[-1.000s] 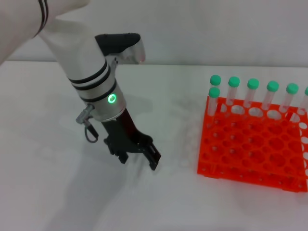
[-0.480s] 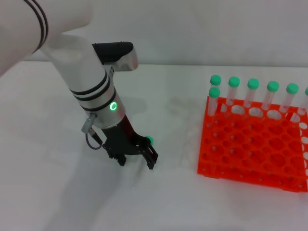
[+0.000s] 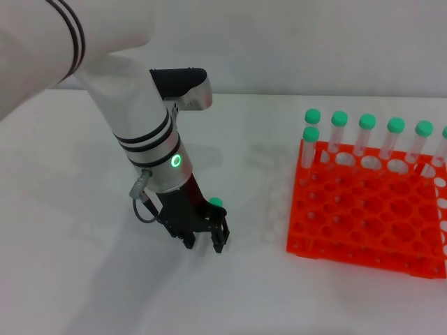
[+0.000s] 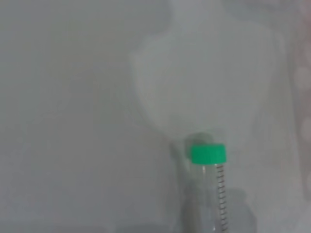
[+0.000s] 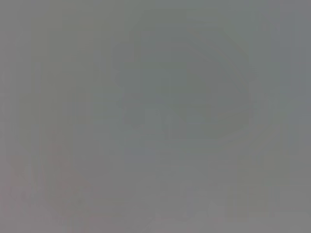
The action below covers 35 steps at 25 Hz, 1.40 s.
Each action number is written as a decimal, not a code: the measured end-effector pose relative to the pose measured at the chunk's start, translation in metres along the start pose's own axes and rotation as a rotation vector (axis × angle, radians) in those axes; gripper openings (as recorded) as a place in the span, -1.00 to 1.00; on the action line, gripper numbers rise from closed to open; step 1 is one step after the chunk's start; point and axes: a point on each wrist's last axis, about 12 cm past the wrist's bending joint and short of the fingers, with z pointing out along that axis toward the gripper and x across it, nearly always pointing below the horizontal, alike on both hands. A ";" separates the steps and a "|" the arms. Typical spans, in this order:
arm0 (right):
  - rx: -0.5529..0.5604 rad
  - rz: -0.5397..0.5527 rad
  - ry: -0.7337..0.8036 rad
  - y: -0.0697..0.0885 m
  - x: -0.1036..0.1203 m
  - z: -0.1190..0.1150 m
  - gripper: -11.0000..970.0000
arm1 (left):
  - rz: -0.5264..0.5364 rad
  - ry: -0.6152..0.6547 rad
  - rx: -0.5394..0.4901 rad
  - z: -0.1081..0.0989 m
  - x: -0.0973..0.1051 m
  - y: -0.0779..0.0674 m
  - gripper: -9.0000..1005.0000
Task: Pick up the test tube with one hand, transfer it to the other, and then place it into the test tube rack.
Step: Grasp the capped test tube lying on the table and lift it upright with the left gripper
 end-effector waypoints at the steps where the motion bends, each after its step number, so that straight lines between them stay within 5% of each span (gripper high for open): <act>1: 0.000 0.001 0.000 0.000 0.000 0.000 0.78 | -0.002 0.001 -0.006 0.000 0.000 0.000 0.18; 19: 0.007 -0.008 0.006 -0.007 -0.001 -0.002 0.78 | 0.013 0.007 -0.010 0.006 0.001 -0.005 -0.09; 35: 0.028 -0.005 0.003 -0.011 0.000 -0.008 0.78 | 0.060 -0.033 -0.002 0.002 -0.003 0.000 -0.56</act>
